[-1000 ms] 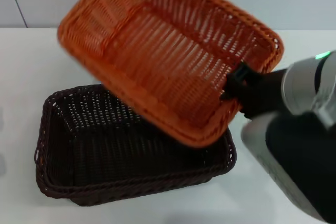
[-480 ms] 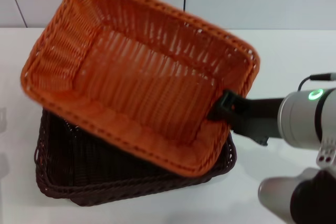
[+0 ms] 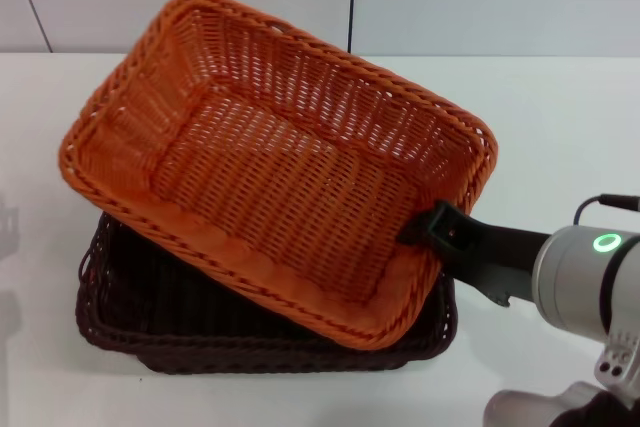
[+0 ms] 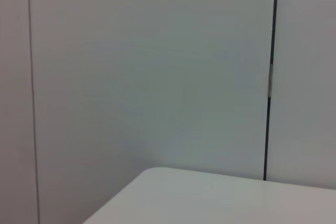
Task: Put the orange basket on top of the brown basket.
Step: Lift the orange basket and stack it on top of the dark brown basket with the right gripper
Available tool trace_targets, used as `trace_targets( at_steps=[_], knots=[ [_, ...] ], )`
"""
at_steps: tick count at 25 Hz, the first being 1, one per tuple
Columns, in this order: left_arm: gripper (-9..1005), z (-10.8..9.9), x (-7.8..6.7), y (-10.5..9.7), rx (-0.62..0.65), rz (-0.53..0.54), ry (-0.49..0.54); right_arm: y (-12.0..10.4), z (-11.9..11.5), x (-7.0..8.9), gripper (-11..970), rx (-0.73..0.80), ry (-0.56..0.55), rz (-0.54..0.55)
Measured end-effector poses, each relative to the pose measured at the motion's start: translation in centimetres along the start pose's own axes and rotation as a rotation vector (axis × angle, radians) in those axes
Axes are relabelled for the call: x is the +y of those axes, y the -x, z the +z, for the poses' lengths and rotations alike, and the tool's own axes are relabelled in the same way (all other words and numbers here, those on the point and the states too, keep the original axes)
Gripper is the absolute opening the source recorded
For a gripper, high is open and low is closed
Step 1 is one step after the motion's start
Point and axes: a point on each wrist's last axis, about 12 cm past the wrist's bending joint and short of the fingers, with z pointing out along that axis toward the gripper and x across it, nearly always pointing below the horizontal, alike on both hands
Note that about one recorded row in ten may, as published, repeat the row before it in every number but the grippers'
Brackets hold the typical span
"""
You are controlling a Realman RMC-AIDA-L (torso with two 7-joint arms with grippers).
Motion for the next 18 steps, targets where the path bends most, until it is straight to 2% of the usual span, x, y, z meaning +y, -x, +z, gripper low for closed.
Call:
trace_targets(
  at_steps=[4, 9, 18],
  knots=[
    [695, 0.2, -0.1, 0.1, 0.005, 0.002, -0.007, 0.8, -0.1, 0.8, 259, -0.014, 0.011, 0.022],
    [695, 0.3, -0.1, 0.0, 0.009, 0.008, -0.009, 1.9, -0.2, 1.0, 458, -0.037, 0.006, 0.027],
    [695, 0.7, -0.2, 0.1, 0.017, 0.02, -0.017, 4.0, -0.2, 0.8, 566, -0.09, -0.022, 0.008]
  ],
)
